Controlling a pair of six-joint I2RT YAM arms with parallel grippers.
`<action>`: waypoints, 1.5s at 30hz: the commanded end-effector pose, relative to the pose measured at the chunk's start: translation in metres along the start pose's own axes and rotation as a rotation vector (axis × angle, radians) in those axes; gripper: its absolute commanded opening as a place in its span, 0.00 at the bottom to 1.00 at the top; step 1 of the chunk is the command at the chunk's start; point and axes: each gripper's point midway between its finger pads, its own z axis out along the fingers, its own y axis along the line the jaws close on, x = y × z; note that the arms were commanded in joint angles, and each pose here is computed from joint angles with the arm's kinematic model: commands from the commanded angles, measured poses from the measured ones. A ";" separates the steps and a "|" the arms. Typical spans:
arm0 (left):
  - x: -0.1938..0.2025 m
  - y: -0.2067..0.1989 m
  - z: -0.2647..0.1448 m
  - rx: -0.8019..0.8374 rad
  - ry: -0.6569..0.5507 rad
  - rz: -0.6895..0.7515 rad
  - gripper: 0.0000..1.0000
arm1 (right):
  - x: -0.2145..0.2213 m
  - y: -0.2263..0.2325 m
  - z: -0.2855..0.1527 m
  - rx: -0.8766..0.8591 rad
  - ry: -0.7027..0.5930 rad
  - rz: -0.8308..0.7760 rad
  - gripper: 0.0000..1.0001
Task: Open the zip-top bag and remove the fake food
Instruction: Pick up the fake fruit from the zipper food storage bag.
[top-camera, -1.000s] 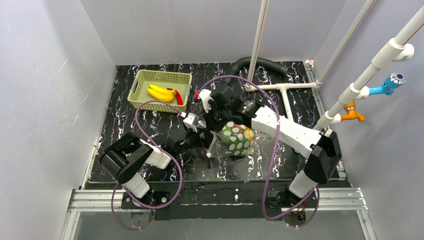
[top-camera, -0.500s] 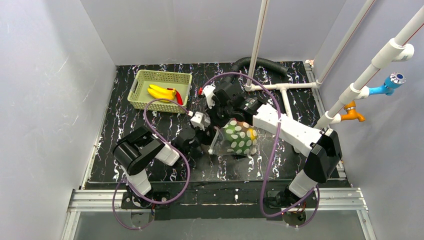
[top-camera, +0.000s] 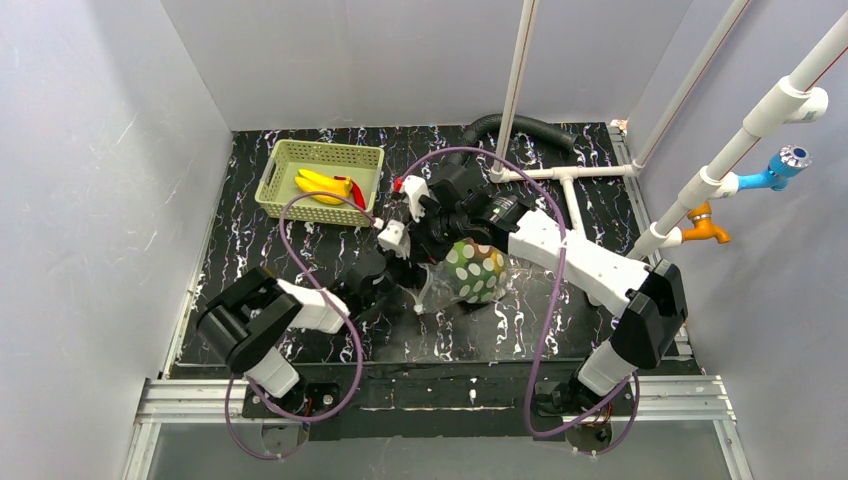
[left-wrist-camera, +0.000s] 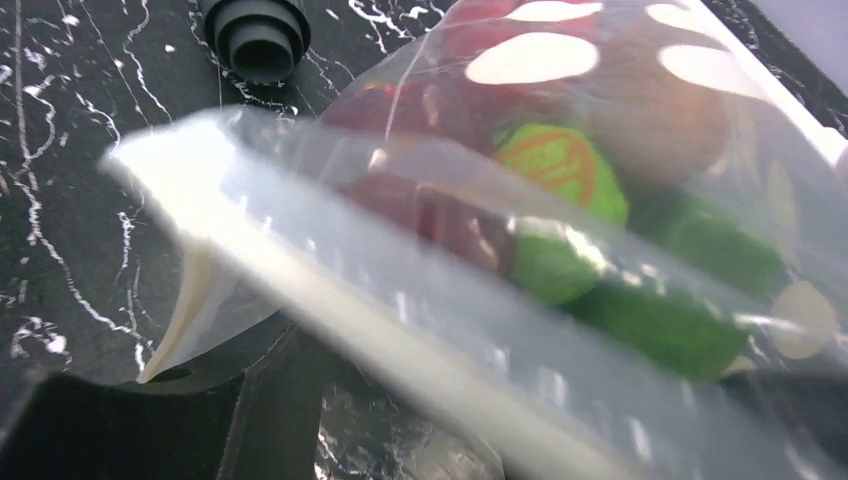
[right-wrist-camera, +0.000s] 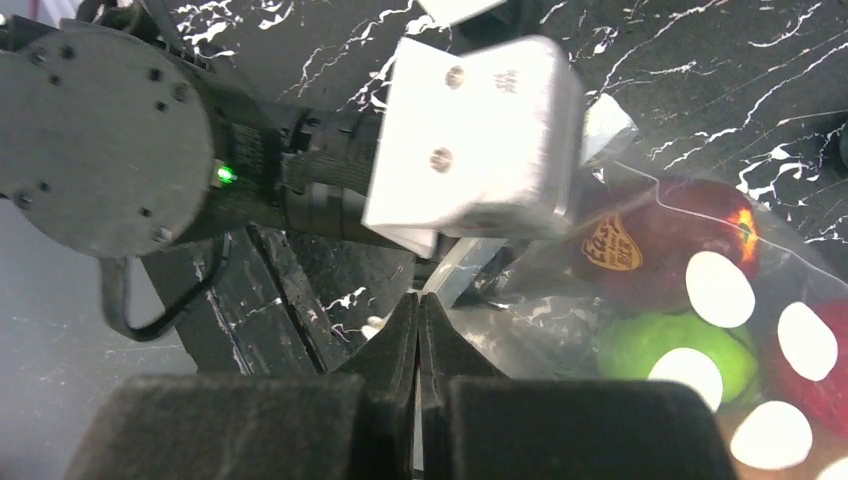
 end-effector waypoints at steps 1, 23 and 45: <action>-0.024 -0.005 -0.025 0.035 -0.052 0.045 0.12 | -0.020 0.012 -0.020 -0.045 -0.095 -0.023 0.01; -0.039 -0.044 -0.111 0.178 0.139 -0.145 0.06 | 0.023 -0.009 -0.004 -0.028 -0.008 -0.076 0.01; -0.046 -0.042 -0.163 0.180 0.301 -0.122 0.05 | 0.007 -0.051 -0.024 0.176 -0.076 -0.116 0.01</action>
